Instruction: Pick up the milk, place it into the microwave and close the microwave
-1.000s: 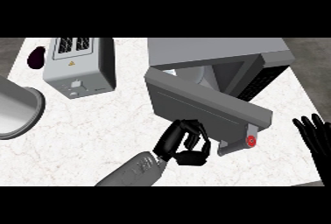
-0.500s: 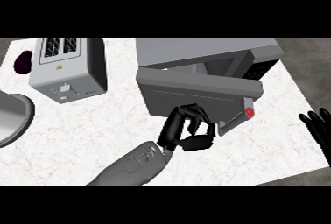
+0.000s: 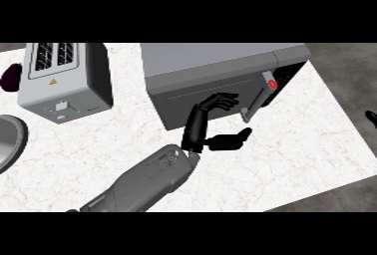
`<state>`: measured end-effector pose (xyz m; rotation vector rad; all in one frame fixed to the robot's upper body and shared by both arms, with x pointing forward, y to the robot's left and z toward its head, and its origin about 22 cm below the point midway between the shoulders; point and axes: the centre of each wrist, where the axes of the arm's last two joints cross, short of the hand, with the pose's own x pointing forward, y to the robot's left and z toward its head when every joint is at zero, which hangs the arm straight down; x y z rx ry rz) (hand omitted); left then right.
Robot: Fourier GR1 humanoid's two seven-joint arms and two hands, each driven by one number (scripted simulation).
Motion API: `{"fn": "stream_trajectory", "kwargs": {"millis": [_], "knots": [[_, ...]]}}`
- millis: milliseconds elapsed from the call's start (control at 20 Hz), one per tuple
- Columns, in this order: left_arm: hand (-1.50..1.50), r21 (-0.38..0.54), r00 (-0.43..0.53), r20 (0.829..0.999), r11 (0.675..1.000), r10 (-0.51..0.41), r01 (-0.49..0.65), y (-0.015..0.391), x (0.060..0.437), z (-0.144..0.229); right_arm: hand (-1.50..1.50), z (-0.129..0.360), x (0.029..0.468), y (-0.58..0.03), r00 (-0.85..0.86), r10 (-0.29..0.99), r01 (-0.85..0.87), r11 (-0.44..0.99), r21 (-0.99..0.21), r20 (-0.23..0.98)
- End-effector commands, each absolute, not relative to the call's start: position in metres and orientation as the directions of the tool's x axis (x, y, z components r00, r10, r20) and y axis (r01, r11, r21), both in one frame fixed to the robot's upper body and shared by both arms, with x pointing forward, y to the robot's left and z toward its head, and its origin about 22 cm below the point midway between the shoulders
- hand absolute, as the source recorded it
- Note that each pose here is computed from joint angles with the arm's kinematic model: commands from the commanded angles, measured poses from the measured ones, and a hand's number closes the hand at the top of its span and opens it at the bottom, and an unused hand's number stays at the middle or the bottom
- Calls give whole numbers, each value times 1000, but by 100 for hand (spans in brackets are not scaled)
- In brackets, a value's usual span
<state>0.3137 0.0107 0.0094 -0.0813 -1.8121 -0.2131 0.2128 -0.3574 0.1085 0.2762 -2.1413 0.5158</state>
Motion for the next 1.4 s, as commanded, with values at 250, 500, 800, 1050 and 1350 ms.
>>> {"fn": "stream_trajectory", "kwargs": {"millis": [250, 500, 800, 1050, 1350], "knots": [[-150, -8, -246, 969, 1000, 15, 29, 6, 332, 38, 150, 179, 223, -378, -725, 286, -148, 824, -547, 626], [-150, -21, -229, 973, 999, 26, 24, 6, 331, 34, 150, 187, 230, -378, -734, 314, -126, 809, -575, 602], [-150, -16, -227, 974, 1000, 16, 5, 9, 334, 29, 150, 195, 236, -382, -743, 341, -80, 809, -582, 576], [-150, -36, -240, 970, 999, 36, 3, 7, 335, 32, 150, 200, 241, -382, -745, 346, -79, 804, -590, 570], [-150, -42, -249, 967, 999, 42, 5, 6, 336, 33, 150, 204, 248, -382, -751, 345, -73, 804, -591, 562]]}}
